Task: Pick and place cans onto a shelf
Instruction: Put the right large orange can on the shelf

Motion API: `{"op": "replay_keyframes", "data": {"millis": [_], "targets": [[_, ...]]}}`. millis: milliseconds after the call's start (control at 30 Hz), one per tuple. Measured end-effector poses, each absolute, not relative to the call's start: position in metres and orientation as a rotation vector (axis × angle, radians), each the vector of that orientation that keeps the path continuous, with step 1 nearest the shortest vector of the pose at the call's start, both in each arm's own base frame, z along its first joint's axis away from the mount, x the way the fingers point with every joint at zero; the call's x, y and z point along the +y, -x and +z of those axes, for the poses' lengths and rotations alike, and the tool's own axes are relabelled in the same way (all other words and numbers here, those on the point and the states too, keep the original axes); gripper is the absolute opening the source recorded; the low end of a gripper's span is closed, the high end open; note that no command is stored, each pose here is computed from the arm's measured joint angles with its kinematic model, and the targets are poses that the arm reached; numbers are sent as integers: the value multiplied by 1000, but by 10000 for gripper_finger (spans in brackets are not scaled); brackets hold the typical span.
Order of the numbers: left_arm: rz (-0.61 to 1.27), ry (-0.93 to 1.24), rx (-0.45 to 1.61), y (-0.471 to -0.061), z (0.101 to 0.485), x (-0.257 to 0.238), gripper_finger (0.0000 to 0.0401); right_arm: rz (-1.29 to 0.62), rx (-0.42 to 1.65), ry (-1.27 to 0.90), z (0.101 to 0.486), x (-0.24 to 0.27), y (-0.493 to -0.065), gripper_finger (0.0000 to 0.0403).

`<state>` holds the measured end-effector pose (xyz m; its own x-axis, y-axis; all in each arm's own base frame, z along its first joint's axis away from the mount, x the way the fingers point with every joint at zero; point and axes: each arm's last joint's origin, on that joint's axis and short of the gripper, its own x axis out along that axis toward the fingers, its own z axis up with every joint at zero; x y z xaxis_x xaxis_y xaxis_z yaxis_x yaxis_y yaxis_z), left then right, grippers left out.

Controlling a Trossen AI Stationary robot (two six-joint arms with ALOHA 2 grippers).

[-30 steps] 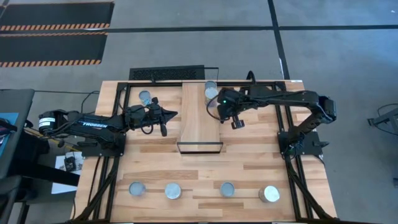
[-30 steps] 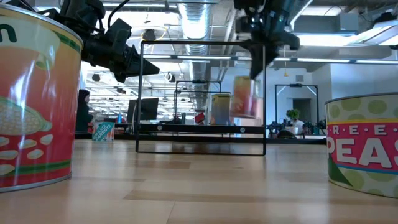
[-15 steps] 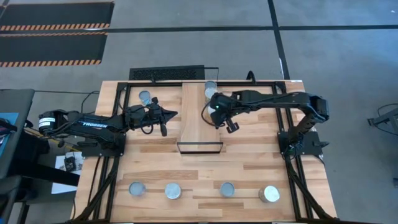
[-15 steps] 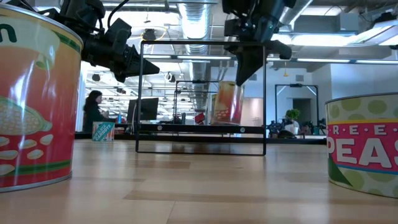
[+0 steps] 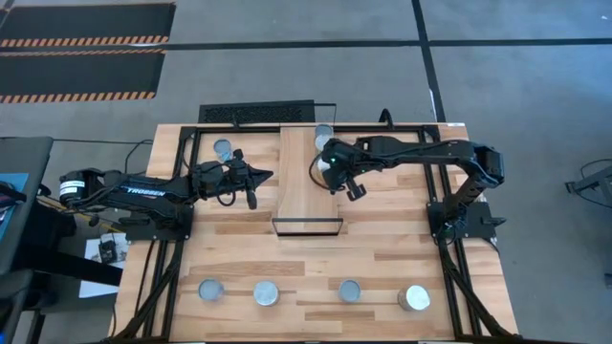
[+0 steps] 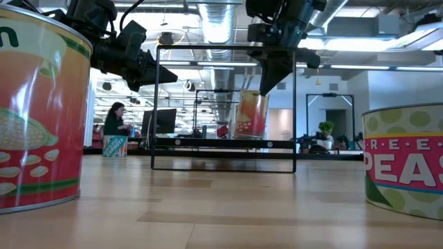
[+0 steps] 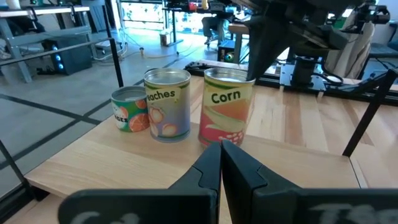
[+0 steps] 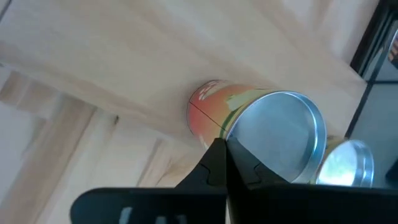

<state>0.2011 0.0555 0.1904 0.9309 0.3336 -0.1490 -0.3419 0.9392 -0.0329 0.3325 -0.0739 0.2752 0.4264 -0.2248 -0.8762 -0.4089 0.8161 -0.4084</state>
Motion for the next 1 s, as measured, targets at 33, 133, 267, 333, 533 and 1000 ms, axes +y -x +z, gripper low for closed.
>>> {"op": "replay_keyframes", "data": {"millis": [33, 133, 267, 333, 533, 1000], "targets": [[346, 58, 142, -201, 190, 56, 0, 122, 1146, 641, 275, -76, -332, 7], [346, 59, 142, -201, 190, 55, 0, 121, 1149, 638, 275, -76, -332, 7], [346, 59, 142, -201, 190, 56, 0, 121, 1154, 628, 275, -78, -331, 8], [346, 59, 142, -201, 190, 56, 0, 119, 1152, 625, 275, -78, -331, 9], [346, 59, 142, -201, 190, 56, 0, 119, 1152, 624, 275, -78, -331, 13], [346, 62, 143, -201, 190, 56, 0, 119, 1186, 630, 260, -80, -342, 17]]}}
